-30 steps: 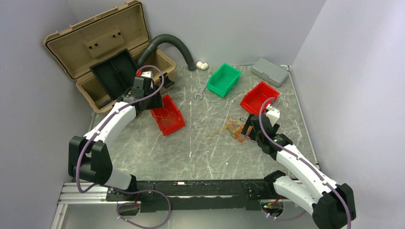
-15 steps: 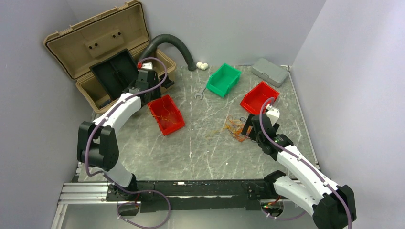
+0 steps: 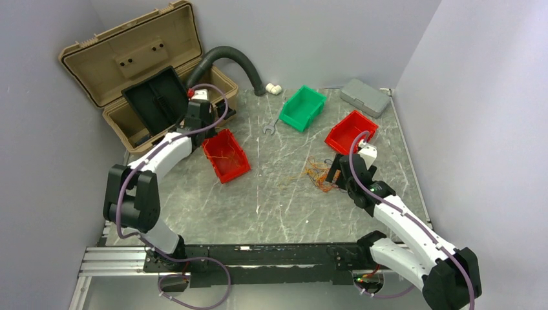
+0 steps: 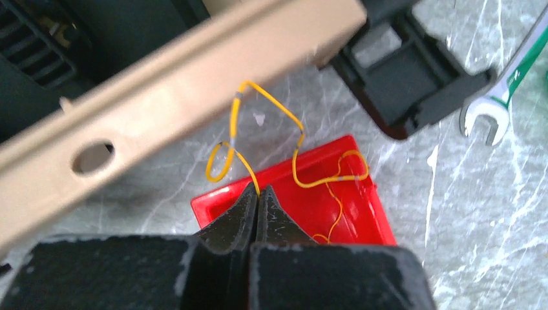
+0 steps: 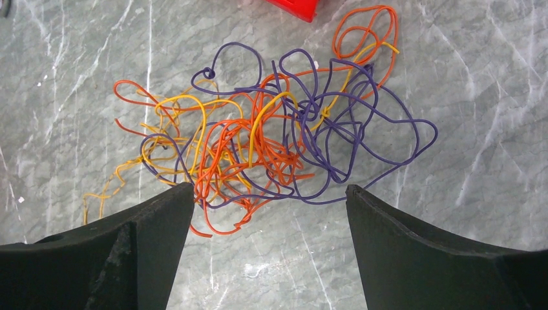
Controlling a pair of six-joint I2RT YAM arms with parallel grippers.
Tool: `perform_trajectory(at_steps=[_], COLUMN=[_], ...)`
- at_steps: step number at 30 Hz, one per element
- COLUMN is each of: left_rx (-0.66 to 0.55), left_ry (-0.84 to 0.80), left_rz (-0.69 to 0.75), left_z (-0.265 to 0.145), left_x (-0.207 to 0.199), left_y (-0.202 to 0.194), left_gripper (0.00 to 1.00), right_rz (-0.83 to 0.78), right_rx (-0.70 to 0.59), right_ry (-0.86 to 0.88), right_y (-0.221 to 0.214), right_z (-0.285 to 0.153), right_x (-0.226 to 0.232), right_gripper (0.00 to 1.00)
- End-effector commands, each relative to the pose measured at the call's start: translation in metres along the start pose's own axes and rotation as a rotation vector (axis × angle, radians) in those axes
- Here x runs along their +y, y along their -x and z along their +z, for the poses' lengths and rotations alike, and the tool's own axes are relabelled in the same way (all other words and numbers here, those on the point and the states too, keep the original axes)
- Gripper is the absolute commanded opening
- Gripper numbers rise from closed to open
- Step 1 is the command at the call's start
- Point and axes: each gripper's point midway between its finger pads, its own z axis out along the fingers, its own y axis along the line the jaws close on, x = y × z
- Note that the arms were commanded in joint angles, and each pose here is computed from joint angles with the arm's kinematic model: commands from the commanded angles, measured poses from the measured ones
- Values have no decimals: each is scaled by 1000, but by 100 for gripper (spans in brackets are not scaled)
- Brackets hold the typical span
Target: Untangle the cables
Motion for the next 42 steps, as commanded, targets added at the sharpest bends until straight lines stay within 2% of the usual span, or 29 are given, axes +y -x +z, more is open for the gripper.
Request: perform_trajectory(at_steps=[1,9,18,23,29,32,37,42], left_rx=[-107,-32,233,337,396,389,341,339], left_ry=[-91,-78,-45,-11,-20,-47,-45,-60], left_rz=[-41,-17,108,165,192,198,194,194], left_z=[-18,-14,20,40,48,37,12,-9], left_x=[-17,-23,-34,-33,-38,-41,-36,-35], left_y=[7,-45,-98,-114,-113,-103,-82,-71], left_gripper=[0,0,0,0,0,5,25,38], right_rz=[-4,-1,0,-1,-2,-8,-22,-20], right_rx=[-30,-20,-13,-30,-33,-12,37,66], right_ry=[28,43,41,38,25,11,-18,-28], right_y=[14,15,11,15,14,10,4,1], right_z=[1,4,3,-2,-5,-4,1,7], right_x=[10,18,15,12,6,3,-1,-2], right_gripper=[89,88,88,88,88,88,89,89])
